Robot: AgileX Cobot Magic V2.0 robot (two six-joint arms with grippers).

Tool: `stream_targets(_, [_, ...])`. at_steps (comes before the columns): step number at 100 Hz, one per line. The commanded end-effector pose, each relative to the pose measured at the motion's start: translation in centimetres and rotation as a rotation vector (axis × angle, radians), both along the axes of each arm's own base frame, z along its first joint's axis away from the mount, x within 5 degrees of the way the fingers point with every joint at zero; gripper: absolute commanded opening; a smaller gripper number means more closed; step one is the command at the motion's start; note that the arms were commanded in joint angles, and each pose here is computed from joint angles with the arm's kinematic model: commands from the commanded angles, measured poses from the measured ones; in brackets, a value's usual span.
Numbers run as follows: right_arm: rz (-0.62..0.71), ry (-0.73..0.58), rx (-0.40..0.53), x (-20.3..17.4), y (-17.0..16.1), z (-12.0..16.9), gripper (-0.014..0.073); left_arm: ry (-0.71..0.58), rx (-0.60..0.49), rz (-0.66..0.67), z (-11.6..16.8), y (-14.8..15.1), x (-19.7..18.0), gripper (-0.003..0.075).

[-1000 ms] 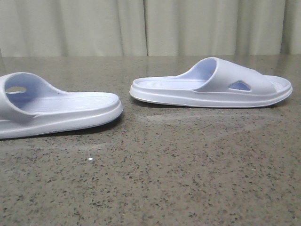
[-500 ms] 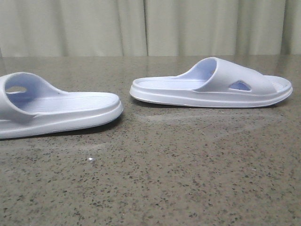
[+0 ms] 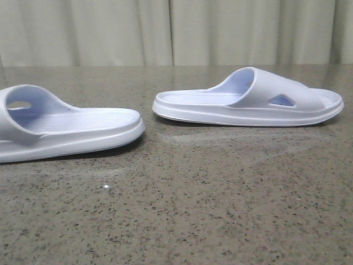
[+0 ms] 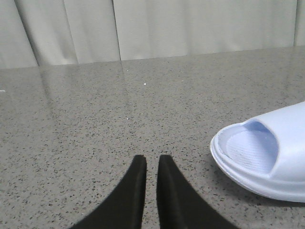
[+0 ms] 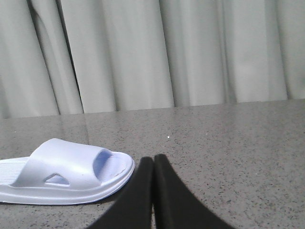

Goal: Insert blue slippers together front up

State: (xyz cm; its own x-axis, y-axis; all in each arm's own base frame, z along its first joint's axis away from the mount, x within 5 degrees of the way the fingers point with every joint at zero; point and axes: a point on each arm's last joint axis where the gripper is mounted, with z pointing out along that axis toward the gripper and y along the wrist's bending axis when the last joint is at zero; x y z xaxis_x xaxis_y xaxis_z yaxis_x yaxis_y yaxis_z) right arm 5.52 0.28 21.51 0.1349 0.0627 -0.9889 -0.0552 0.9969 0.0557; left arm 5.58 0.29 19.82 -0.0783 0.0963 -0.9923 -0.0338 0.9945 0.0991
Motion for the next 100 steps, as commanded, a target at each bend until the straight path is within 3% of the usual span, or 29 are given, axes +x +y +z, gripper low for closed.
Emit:
stream_targets(1, [0.002,-0.089,-0.005,-0.2,0.0,0.2,-0.0107,-0.107,-0.017,-0.006,0.6,-0.1,-0.1,0.0016])
stream_targets(32, [0.001,-0.07,-0.006,-0.2,0.0,0.0,-0.0106,-0.195,-0.037,-0.016,1.4,-0.1,-0.2,0.0016])
stream_targets(55, [0.014,-0.049,0.115,-0.4,0.0,0.9,-0.0106,-0.266,-0.393,-0.018,2.2,0.0,-0.3,0.0015])
stream_targets(73, [0.007,0.015,0.165,-0.7,-0.1,3.4,-0.0106,-0.288,-0.53,-0.053,4.8,-0.2,-1.0,0.0015])
stream_targets(100, [-0.004,0.067,0.171,0.3,-0.2,10.3,-0.0106,-0.218,-0.552,-0.112,10.6,-0.9,-1.1,0.0015])
